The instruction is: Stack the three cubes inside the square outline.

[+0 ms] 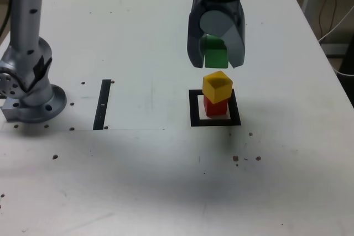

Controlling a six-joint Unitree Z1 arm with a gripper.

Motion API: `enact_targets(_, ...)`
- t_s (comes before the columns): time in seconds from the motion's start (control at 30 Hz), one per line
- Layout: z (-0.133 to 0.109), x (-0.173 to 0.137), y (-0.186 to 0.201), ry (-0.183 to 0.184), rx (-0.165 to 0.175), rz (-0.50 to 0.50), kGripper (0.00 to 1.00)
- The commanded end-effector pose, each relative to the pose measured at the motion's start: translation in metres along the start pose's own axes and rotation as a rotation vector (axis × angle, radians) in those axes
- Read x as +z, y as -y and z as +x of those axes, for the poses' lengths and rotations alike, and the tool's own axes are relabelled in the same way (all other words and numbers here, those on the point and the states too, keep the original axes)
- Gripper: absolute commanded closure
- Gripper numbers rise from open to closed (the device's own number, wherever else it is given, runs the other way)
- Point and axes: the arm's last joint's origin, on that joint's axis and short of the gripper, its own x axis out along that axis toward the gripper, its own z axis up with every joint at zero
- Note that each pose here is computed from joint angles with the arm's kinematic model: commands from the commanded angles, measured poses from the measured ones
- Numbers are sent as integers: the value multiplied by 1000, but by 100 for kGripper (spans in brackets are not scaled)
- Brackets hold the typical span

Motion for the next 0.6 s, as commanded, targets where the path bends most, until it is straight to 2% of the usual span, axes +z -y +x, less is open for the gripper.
enact_targets(0.0,9,4,-4,-30,-11,5,73)
enact_targets(0.17,19,8,-10,-59,-26,7,73)
enact_targets(0.57,30,17,-9,-65,-25,9,71)
